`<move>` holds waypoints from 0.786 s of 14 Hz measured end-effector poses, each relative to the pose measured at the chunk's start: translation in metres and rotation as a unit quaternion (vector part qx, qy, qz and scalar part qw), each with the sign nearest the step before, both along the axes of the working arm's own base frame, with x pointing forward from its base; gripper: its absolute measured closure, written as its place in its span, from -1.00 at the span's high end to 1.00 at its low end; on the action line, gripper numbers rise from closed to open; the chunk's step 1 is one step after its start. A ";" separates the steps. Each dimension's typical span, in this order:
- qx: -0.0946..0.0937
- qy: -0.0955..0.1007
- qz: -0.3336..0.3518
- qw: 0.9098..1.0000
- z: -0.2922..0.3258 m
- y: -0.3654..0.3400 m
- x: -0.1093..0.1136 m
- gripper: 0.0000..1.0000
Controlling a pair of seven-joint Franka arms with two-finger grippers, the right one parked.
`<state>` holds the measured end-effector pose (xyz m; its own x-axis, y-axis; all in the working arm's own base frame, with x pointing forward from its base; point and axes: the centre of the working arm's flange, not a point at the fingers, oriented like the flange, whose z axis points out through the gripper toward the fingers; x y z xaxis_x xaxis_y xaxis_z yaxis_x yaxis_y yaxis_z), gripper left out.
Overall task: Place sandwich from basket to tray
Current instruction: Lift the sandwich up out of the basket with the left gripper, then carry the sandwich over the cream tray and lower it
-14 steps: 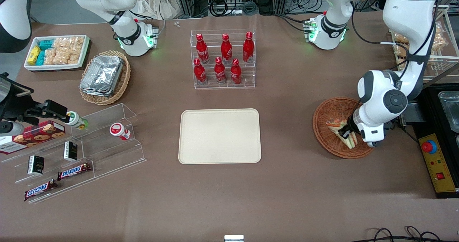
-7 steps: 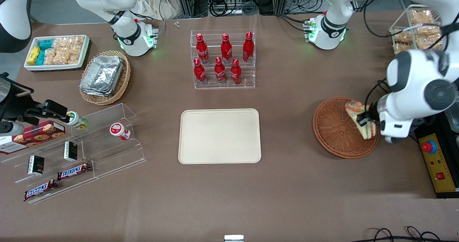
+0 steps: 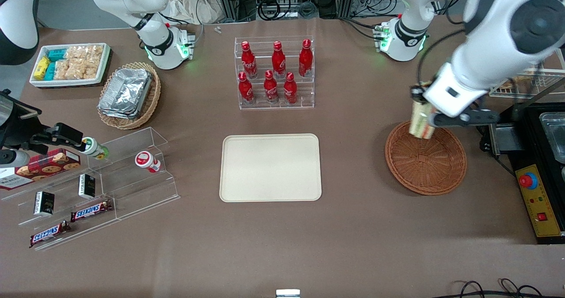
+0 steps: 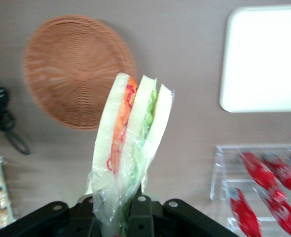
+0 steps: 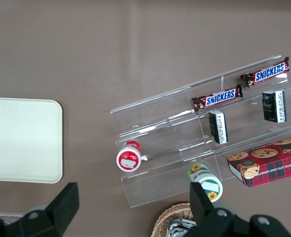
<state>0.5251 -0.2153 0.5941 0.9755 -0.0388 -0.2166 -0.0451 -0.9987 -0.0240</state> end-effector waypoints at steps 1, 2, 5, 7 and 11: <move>-0.003 0.003 -0.001 1.000 -0.001 -0.026 -0.008 -0.62; -0.005 0.007 -0.001 1.000 -0.008 -0.051 -0.016 -0.62; -0.023 0.021 0.003 0.999 -0.058 -0.127 -0.020 -0.62; -0.038 0.036 0.015 0.999 -0.116 -0.167 -0.011 -0.62; -0.011 0.043 0.067 0.997 -0.264 -0.203 0.016 -0.62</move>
<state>0.5416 -0.4183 0.3298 0.9499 0.0844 -0.3008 0.0875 -0.9962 -0.0032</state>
